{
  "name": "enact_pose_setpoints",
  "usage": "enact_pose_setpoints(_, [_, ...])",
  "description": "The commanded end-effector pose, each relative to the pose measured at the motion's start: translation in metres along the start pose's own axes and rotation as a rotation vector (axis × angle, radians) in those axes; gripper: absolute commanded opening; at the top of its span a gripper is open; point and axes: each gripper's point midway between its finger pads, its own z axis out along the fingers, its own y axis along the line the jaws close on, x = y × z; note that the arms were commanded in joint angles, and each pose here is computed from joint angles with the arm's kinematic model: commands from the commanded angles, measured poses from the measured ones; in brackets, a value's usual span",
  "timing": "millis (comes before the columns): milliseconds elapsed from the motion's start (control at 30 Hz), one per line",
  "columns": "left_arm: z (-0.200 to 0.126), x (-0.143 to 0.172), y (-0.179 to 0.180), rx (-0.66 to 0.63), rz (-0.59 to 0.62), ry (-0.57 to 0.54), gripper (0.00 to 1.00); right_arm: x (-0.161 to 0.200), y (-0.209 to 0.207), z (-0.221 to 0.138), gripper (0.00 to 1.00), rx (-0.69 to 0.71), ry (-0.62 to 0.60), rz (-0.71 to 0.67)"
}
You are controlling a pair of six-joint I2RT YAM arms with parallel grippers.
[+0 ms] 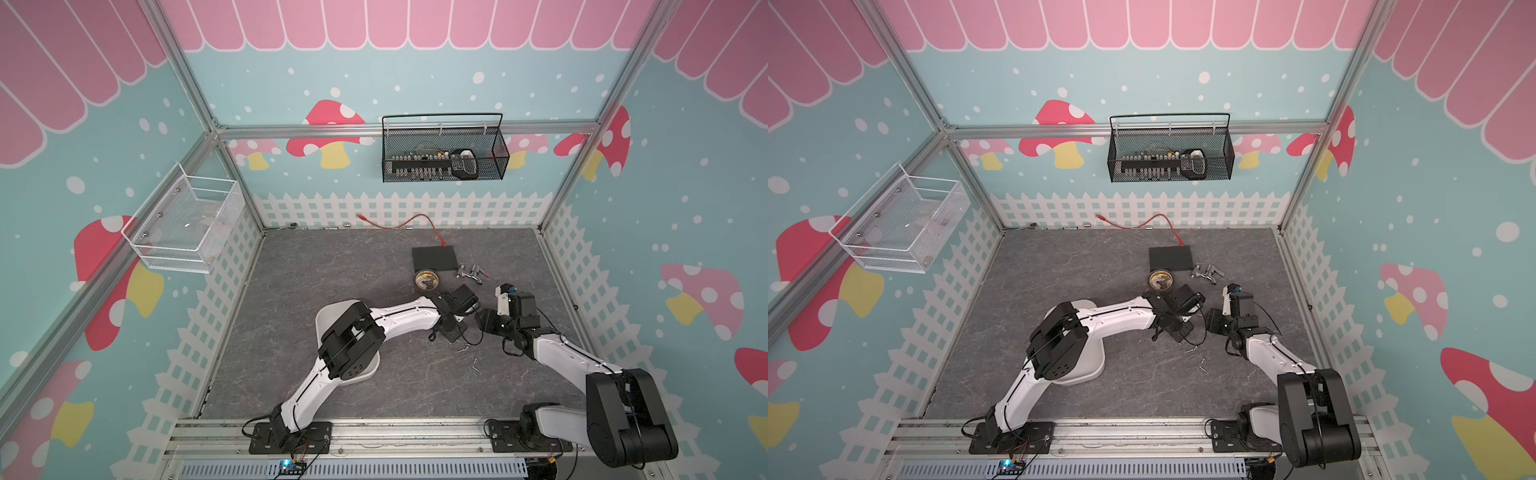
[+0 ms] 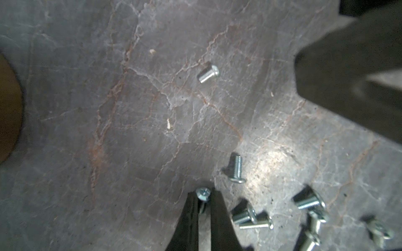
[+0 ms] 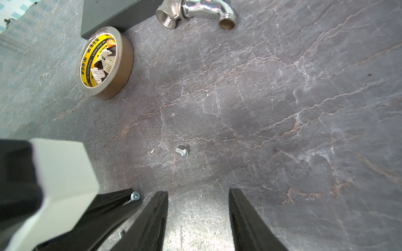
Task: Put the screws on the desktop into the storage box
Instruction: Pick up the screw from the center of the board, then place the screw in the storage box.
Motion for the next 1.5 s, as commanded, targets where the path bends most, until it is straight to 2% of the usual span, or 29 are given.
enact_pose_setpoints(0, [-0.027, -0.013, 0.012, -0.036, -0.032, -0.039, 0.0, -0.003, 0.002, 0.0, 0.51, -0.008, -0.004, -0.006])
enact_pose_setpoints(167, [-0.079, -0.034, 0.015, -0.039, -0.09, -0.14, 0.0, -0.003, 0.001, 0.001, 0.51, -0.007, -0.005, -0.004])
enact_pose_setpoints(267, [-0.115, -0.026, 0.023, -0.057, -0.153, -0.182, 0.0, -0.003, 0.003, 0.001, 0.51, -0.015, -0.003, -0.004])
enact_pose_setpoints(433, [-0.16, 0.03, 0.05, -0.11, -0.332, -0.213, 0.0, -0.005, 0.007, 0.0, 0.51, -0.034, -0.001, -0.002])
enact_pose_setpoints(500, [-0.172, 0.065, 0.069, -0.146, -0.432, -0.209, 0.0, -0.005, 0.012, 0.0, 0.51, -0.054, 0.013, -0.005])
enact_pose_setpoints(667, [-0.18, 0.142, 0.114, -0.189, -0.662, -0.175, 0.0, 0.003, 0.023, 0.003, 0.52, -0.067, 0.062, -0.043])
enact_pose_setpoints(733, [-0.175, 0.163, 0.13, -0.201, -0.748, -0.156, 0.0, 0.008, 0.029, 0.004, 0.52, -0.067, 0.079, -0.068])
enact_pose_setpoints(833, [-0.166, 0.185, 0.146, -0.237, -0.816, -0.125, 0.0, 0.012, 0.041, 0.005, 0.52, -0.062, 0.101, -0.116])
enact_pose_setpoints(967, [-0.153, 0.2, 0.156, -0.26, -0.847, -0.08, 0.03, 0.015, 0.054, 0.002, 0.52, -0.053, 0.129, -0.175])
enact_pose_setpoints(1100, [-0.162, 0.191, 0.158, -0.252, -0.839, -0.118, 0.05, 0.018, 0.059, 0.0, 0.53, -0.049, 0.14, -0.198])
enact_pose_setpoints(1167, [-0.172, 0.185, 0.159, -0.247, -0.831, -0.157, 0.11, 0.02, 0.058, 0.001, 0.53, -0.04, 0.148, -0.2])
enact_pose_setpoints(1267, [-0.177, 0.173, 0.142, -0.128, -0.804, -0.194, 0.13, 0.023, 0.058, 0.001, 0.53, -0.033, 0.159, -0.21])
enact_pose_setpoints(1367, [-0.188, 0.145, 0.115, 0.009, -0.719, -0.257, 0.15, 0.024, 0.06, -0.001, 0.53, -0.037, 0.155, -0.217])
enact_pose_setpoints(1467, [-0.205, 0.113, 0.09, 0.052, -0.624, -0.303, 0.27, 0.023, 0.059, -0.001, 0.54, -0.031, 0.149, -0.222])
